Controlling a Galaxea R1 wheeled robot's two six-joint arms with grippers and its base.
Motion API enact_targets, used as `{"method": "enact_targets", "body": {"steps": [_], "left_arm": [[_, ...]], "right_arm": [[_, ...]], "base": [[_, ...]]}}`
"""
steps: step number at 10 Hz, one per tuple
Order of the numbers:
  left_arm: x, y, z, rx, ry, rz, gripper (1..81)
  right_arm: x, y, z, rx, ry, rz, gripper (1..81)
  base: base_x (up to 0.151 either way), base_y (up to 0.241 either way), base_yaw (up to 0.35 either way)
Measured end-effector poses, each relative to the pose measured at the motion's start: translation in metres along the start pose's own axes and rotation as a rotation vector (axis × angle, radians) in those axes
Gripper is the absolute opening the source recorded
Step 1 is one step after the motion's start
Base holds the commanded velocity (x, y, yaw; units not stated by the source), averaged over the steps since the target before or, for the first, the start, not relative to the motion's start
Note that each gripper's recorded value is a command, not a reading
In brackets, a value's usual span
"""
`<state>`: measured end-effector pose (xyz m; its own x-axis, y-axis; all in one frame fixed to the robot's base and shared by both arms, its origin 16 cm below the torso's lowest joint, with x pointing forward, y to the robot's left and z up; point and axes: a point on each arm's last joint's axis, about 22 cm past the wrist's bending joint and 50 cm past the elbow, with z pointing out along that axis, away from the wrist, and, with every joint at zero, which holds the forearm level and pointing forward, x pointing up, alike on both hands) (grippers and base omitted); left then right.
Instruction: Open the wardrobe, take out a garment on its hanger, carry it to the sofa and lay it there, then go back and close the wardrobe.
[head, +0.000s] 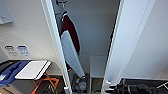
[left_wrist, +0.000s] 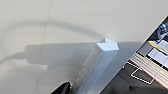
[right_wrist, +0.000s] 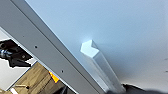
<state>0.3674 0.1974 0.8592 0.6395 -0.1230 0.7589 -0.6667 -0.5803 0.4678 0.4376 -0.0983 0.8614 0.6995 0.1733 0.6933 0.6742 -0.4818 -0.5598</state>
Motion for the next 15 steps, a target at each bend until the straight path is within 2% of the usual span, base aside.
{"method": "enact_targets", "body": {"steps": [1, 8, 11, 15], "left_arm": [[-0.001, 0.0, 0.0, 0.0, 0.002, -0.002, 81.1], [-0.002, 0.001, 0.0, 0.002, 0.022, -0.015, 81.1], [-0.001, 0.002, 0.001, -0.001, 0.024, -0.016, 81.1], [-0.001, 0.004, 0.002, -0.002, 0.036, -0.022, 81.1]], "right_arm": [[0.0, 0.0, 0.0, -0.001, -0.001, -0.011, 81.1], [-0.01, -0.004, 0.005, -0.009, -0.026, -0.207, 81.1], [-0.019, -0.002, -0.003, -0.015, -0.011, -0.237, 81.1], [-0.035, -0.009, -0.019, -0.017, -0.04, -0.256, 81.1]], "base": [[0.0, 0.0, 0.0], [0.0, 0.0, 0.0], [0.0, 0.0, 0.0], [0.0, 0.0, 0.0]]}}
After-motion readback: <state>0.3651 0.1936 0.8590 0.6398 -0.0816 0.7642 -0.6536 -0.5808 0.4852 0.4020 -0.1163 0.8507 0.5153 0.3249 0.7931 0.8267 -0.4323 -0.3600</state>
